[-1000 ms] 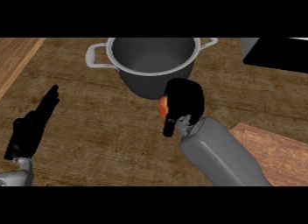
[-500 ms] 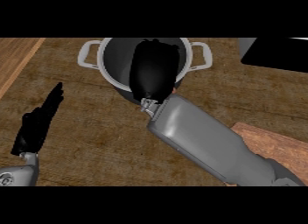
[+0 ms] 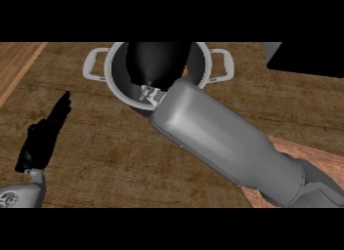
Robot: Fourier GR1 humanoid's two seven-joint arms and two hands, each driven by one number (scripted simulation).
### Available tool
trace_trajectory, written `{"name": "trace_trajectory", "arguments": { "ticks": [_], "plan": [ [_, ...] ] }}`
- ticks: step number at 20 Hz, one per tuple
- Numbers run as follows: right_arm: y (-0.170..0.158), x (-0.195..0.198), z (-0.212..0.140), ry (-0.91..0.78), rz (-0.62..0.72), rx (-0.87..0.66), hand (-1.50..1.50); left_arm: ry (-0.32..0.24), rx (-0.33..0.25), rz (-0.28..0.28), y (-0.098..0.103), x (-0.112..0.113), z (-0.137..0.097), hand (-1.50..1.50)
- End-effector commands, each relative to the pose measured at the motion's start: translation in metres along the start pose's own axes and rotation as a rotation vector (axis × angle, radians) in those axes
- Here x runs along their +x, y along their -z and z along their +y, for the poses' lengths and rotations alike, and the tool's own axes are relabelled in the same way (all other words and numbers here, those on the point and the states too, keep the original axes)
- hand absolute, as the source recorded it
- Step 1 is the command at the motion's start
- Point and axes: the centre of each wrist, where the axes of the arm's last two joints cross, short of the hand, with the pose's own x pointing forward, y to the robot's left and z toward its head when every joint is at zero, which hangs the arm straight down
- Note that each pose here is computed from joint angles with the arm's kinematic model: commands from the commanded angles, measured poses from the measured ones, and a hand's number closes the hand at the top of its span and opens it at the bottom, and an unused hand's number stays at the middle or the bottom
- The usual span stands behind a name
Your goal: Pick the sweet potato from the cutting board and place it in the pot
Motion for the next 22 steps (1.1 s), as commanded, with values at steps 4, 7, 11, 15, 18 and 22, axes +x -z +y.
{"name": "trace_trajectory", "arguments": {
  "ticks": [4, 7, 11, 15, 18, 22],
  "plan": [
    [0.018, 0.015, -0.005, 0.124, 0.219, -0.071, 1.5, -0.009, 0.044, 0.004, 0.002, -0.004, 0.013, 0.0],
    [0.024, 0.003, 0.02, 0.121, 0.235, -0.051, 1.5, -0.003, 0.036, 0.013, -0.001, -0.006, 0.014, 0.0],
    [0.046, 0.0, 0.025, 0.101, 0.234, -0.046, 1.5, -0.017, 0.034, 0.011, -0.015, -0.01, 0.015, 0.0],
    [0.059, -0.017, 0.051, 0.104, 0.235, -0.005, 1.5, -0.01, 0.044, 0.01, -0.01, -0.006, 0.018, 0.0],
    [0.069, -0.028, 0.065, 0.085, 0.247, 0.012, 1.5, -0.004, 0.054, 0.022, -0.007, -0.006, 0.021, 0.0],
    [0.085, -0.041, 0.074, 0.011, 0.199, 0.047, 1.5, -0.002, 0.083, 0.012, -0.003, 0.001, 0.012, 0.0]
  ]
}}
